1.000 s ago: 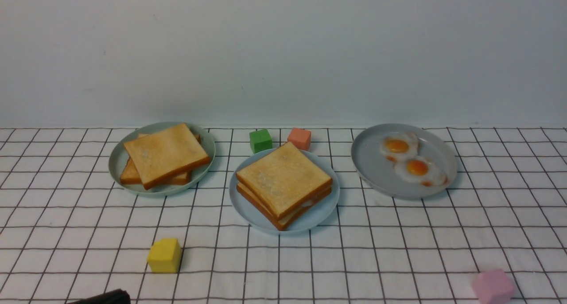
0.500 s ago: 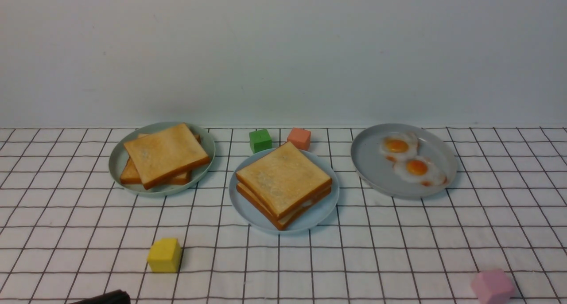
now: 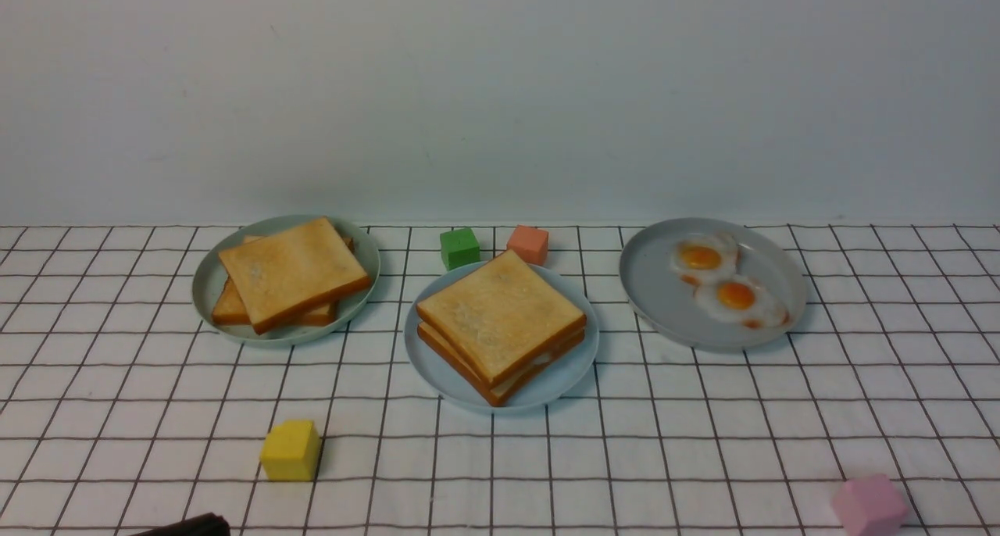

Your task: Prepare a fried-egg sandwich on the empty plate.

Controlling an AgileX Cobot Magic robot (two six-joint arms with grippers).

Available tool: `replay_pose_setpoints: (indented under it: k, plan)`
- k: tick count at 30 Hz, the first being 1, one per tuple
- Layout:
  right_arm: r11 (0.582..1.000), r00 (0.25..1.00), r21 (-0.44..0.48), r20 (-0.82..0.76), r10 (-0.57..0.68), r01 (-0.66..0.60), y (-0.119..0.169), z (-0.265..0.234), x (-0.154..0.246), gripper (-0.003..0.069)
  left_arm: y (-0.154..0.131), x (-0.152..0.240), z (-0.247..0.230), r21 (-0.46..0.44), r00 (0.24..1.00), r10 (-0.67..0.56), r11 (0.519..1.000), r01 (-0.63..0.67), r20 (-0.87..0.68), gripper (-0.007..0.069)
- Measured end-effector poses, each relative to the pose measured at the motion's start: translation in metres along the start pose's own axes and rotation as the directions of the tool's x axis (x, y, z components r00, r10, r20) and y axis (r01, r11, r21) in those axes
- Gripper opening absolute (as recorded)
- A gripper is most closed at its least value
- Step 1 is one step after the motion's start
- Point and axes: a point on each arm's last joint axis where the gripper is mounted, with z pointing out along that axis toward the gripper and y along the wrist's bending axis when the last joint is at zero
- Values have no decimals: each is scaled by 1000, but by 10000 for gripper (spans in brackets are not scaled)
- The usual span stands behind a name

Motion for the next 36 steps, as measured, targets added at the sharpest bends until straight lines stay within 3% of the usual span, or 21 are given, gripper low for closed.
replay_pose_setpoints:
  k: [28, 30, 33, 36]
  plan:
    - [1000, 1000, 0, 0, 0, 0, 0, 0, 0, 15, 3, 3, -1, -16, 999, 27, 1000, -26, 30, 8]
    - [1000, 1000, 0, 0, 0, 0, 0, 0, 0, 17, 8, 6, -4, -65, 997, 23, 998, -18, 68, -13]
    - [1000, 1000, 0, 0, 0, 0, 0, 0, 0, 19, 22, 12, -15, -220, 987, 8, 975, 28, 161, -13]
    - [1000, 1000, 0, 0, 0, 0, 0, 0, 0, 21, 34, 24, -28, -389, 967, -9, 914, 111, 256, -13]
